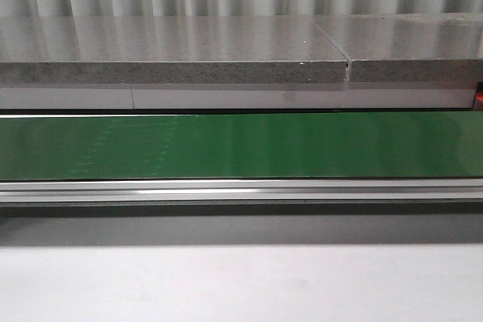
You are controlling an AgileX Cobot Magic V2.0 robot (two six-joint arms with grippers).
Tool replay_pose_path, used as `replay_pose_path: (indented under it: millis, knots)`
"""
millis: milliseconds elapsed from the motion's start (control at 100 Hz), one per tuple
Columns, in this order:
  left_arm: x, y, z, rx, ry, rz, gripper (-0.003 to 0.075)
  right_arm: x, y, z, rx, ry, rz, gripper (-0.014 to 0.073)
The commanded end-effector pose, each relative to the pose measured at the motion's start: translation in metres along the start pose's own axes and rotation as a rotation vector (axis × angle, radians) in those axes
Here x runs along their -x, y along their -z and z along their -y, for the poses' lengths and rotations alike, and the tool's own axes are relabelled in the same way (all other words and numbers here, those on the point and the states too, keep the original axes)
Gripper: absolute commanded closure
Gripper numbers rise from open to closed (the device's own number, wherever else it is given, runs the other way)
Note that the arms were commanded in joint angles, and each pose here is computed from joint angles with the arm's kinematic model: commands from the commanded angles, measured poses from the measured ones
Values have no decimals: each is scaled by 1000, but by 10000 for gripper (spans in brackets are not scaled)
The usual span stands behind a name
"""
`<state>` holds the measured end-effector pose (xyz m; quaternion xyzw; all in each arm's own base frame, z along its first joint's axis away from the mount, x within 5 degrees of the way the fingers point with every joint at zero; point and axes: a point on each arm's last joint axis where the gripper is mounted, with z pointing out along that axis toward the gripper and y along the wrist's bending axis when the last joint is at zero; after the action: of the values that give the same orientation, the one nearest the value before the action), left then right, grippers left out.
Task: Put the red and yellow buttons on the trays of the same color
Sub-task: 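Move the left gripper to another red button on the table and grasp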
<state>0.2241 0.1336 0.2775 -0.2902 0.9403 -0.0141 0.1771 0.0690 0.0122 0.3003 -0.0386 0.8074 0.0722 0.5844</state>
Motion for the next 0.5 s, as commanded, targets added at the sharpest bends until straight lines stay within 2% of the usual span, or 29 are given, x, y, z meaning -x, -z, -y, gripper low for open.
replay_pose_path:
  millis: [0,140,490]
  knots:
    - [19,8,-3,-4,3,33,176,14,3,0,-4,20,91,662]
    - [41,-4,-6,0,-85,-32,176,14,3,0,-4,20,91,662]
    - [82,-34,-11,8,-133,-167,176,14,3,0,-4,20,91,662]
